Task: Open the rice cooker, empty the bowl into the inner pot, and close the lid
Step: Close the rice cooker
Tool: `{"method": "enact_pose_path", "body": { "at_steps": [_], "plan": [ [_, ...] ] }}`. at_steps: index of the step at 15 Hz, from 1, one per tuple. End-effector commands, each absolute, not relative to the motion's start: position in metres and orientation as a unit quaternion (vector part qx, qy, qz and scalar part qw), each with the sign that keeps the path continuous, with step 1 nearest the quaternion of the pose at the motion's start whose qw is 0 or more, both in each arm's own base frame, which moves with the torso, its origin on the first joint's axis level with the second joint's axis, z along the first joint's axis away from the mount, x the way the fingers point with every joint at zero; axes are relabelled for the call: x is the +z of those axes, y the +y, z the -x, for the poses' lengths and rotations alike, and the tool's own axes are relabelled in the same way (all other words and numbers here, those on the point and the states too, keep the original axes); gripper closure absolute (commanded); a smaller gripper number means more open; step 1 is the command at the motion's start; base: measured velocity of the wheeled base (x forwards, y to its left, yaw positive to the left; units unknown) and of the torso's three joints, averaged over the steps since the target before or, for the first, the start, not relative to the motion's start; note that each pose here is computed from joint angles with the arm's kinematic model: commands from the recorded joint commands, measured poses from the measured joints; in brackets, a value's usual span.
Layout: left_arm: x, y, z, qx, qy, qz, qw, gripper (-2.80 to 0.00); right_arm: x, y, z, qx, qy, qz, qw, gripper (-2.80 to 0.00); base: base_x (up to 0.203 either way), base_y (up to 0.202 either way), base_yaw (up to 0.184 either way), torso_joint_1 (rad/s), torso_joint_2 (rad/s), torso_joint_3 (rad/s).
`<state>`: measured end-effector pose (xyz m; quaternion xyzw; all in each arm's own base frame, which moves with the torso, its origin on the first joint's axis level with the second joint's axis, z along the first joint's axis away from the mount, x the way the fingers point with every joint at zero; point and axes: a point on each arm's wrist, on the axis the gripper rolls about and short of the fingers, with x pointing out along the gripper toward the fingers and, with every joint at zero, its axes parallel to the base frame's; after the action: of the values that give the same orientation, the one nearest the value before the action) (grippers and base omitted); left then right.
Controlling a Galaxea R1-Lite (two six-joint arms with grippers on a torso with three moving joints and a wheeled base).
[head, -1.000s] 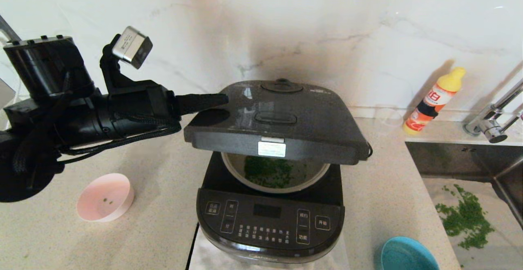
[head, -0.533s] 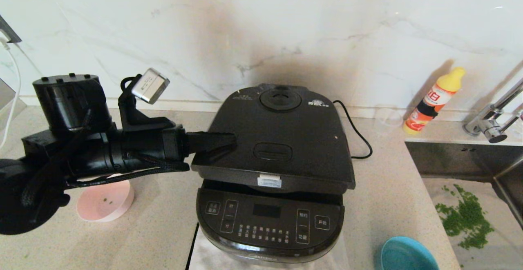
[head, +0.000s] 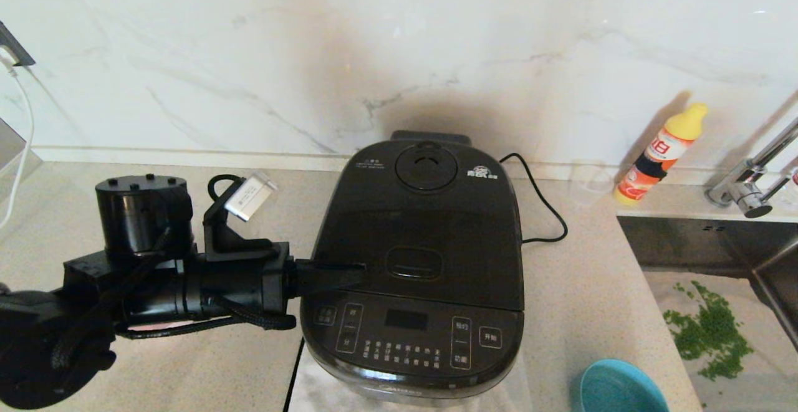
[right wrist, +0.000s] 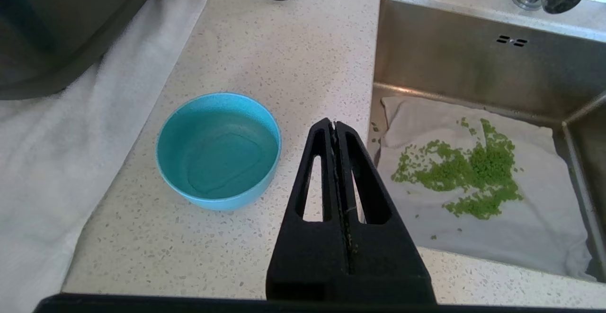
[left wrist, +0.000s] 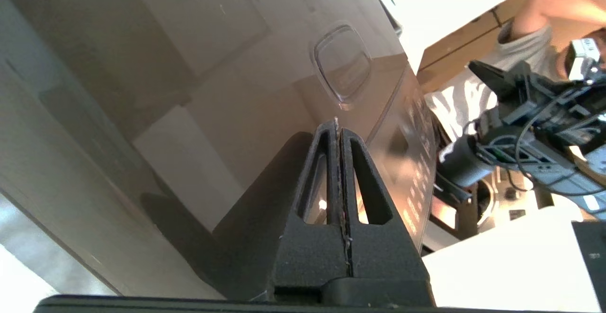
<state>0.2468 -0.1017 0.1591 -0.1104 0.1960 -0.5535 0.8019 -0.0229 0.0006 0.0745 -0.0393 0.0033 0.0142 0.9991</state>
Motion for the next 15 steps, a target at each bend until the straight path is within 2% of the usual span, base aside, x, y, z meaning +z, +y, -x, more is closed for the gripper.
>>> {"method": "enact_pose_path", "body": {
  "at_steps": [1,4,7,10,13,15],
  "plan": [
    [0.142,-0.103,-0.252,-0.541,0.226,0.117,0.802,0.00,0.075,0.001,0.023,0.015,0.003,0.040,0.999,0.00,0.000,0.000,0.000,0.000,0.00,0.000],
    [0.141,-0.102,-0.252,-0.540,0.226,0.117,0.802,0.00,0.075,0.001,0.023,0.015,0.003,0.040,0.999,0.00,0.000,0.000,0.000,0.000,0.00,0.000],
    [0.167,-0.100,-0.251,-0.546,0.174,0.109,0.812,0.00,0.075,0.001,0.023,0.015,0.003,0.039,0.999,0.00,0.000,0.000,0.000,0.000,0.00,0.000],
    [0.223,-0.092,-0.237,-0.535,0.095,0.133,0.829,0.00,0.075,0.001,0.023,0.015,0.003,0.040,0.999,0.00,0.000,0.000,0.000,0.000,0.00,0.000],
    [0.296,-0.082,-0.220,-0.462,-0.018,0.182,0.868,0.00,0.075,0.001,0.023,0.015,0.003,0.040,0.999,0.00,0.000,0.000,0.000,0.000,0.00,0.000],
    [0.329,-0.073,-0.199,-0.413,-0.071,0.188,0.888,0.00,0.075,0.001,0.023,0.015,0.003,0.040,0.999,0.00,0.000,0.000,0.000,0.000,0.00,0.000]
  ]
}}
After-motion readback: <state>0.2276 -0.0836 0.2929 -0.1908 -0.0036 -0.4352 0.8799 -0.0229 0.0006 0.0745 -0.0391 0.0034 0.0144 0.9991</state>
